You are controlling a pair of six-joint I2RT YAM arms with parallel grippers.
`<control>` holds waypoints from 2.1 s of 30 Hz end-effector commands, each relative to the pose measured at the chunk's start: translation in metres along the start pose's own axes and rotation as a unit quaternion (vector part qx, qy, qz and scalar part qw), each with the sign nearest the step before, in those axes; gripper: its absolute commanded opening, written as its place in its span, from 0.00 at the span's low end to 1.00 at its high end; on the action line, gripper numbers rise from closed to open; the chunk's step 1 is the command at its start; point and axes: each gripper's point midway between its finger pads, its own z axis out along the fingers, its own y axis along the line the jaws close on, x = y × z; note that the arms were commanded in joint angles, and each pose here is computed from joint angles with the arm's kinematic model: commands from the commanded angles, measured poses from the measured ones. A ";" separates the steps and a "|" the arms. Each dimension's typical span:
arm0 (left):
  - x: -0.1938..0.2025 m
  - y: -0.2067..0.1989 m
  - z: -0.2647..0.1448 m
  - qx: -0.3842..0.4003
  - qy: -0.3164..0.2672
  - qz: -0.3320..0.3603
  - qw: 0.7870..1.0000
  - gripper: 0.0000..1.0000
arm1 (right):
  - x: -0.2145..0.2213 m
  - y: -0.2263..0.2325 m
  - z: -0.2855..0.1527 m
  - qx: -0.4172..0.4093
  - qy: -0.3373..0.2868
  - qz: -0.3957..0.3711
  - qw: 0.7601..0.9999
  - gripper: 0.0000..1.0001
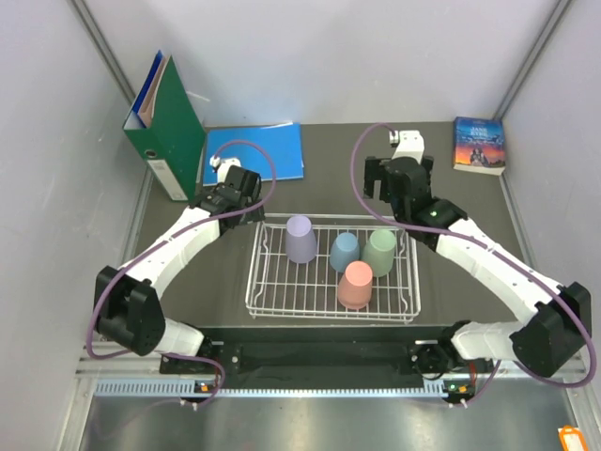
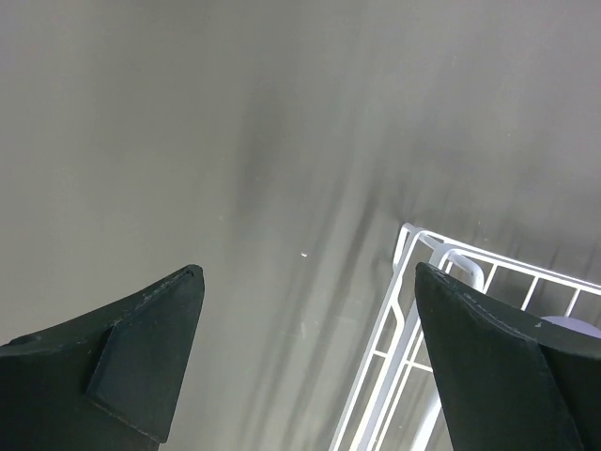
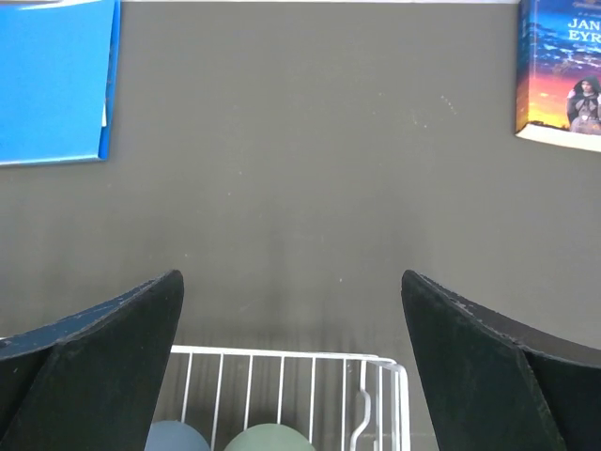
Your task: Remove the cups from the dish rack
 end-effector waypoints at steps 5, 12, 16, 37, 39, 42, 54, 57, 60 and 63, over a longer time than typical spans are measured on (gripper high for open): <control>0.006 -0.006 -0.010 0.010 0.017 -0.008 1.000 0.99 | -0.017 -0.008 -0.014 0.000 -0.024 0.012 1.000 1.00; -0.006 0.018 -0.029 -0.022 -0.023 -0.021 0.999 0.99 | -0.031 -0.006 -0.023 -0.014 -0.035 0.020 0.999 1.00; -0.026 0.027 -0.050 -0.007 -0.074 -0.040 0.996 0.99 | -0.055 -0.003 -0.030 -0.025 -0.054 0.032 0.998 1.00; -0.067 -0.058 -0.106 0.183 -0.119 -0.005 0.976 0.99 | -0.061 0.006 -0.044 -0.069 -0.049 0.021 0.996 0.99; -0.063 -0.080 -0.114 0.197 -0.122 0.019 0.973 0.99 | -0.057 0.007 -0.043 -0.069 -0.043 0.019 0.997 1.00; -0.058 -0.107 -0.115 0.203 -0.119 0.053 0.970 0.99 | -0.052 0.005 -0.043 -0.068 -0.036 0.018 0.997 1.00; -0.027 -0.140 -0.090 0.203 -0.064 0.091 0.973 0.99 | -0.047 0.011 -0.040 -0.078 -0.028 0.019 0.996 1.00; -0.018 -0.139 -0.086 0.202 -0.054 0.090 0.974 0.99 | -0.046 0.012 -0.040 -0.079 -0.026 0.017 0.996 1.00; -0.010 -0.140 -0.086 0.208 -0.042 0.087 0.973 0.99 | -0.043 0.012 -0.039 -0.078 -0.023 0.018 0.997 1.00; -0.005 -0.142 -0.089 0.211 -0.038 0.089 0.973 0.99 | -0.041 0.011 -0.038 -0.077 -0.022 0.019 0.997 1.00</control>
